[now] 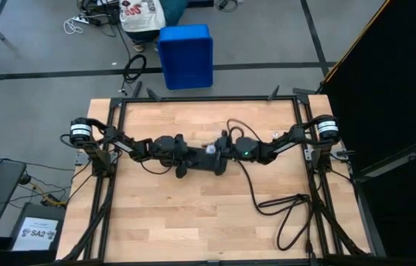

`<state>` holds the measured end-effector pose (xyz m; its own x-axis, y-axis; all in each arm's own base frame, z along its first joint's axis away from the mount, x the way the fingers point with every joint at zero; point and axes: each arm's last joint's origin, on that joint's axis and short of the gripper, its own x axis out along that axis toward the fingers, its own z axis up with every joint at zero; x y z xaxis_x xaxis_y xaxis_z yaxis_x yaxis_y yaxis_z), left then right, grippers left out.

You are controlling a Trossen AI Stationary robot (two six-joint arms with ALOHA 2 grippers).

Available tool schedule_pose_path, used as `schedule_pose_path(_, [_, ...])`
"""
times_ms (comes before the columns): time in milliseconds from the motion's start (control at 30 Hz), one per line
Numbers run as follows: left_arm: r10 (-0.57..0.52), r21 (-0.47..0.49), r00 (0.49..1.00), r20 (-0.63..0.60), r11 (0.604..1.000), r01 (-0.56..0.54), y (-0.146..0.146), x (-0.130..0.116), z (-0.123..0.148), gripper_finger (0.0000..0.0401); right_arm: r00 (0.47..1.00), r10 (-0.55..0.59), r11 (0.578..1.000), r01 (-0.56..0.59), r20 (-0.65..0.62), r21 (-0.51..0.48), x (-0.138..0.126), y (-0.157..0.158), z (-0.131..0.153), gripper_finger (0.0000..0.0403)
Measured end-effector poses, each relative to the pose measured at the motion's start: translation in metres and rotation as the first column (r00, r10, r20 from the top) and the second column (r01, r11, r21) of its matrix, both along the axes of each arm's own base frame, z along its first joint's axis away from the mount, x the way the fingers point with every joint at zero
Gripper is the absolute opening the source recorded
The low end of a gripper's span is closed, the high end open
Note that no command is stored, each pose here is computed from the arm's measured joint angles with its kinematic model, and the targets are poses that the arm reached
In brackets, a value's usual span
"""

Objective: Insert USB
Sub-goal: Remove the purple charger cable from the white charger adapter

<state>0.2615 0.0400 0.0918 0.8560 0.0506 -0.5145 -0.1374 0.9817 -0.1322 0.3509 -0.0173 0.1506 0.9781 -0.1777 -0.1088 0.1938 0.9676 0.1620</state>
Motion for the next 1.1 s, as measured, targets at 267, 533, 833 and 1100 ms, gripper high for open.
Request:
schedule_pose_path(267, [-0.010, 0.023, 1.000, 0.027, 1.000, 0.009, 0.000, 0.000, 0.004, 0.0213, 0.993, 0.090, 0.996, -0.089, -0.070, 0.013, -0.002, 0.004, -0.005, 0.0110])
schedule_pose_path(533, [-0.011, 0.023, 0.998, 0.064, 1.000, 0.010, -0.001, -0.005, 0.022, 0.0213, 0.976, 0.114, 0.993, -0.108, -0.184, 0.044, -0.004, 0.011, -0.016, 0.0110])
schedule_pose_path(833, [-0.013, 0.036, 0.986, 0.167, 0.999, 0.007, -0.001, -0.003, 0.040, 0.0213, 0.964, 0.137, 0.990, -0.136, -0.228, 0.023, -0.005, 0.018, -0.019, 0.0110])
schedule_pose_path(1100, [-0.073, 0.035, 0.944, 0.323, 0.997, 0.065, -0.002, 0.001, 0.056, 0.0213, 0.960, 0.143, 0.989, -0.145, -0.241, 0.009, -0.005, 0.018, -0.020, 0.0110])
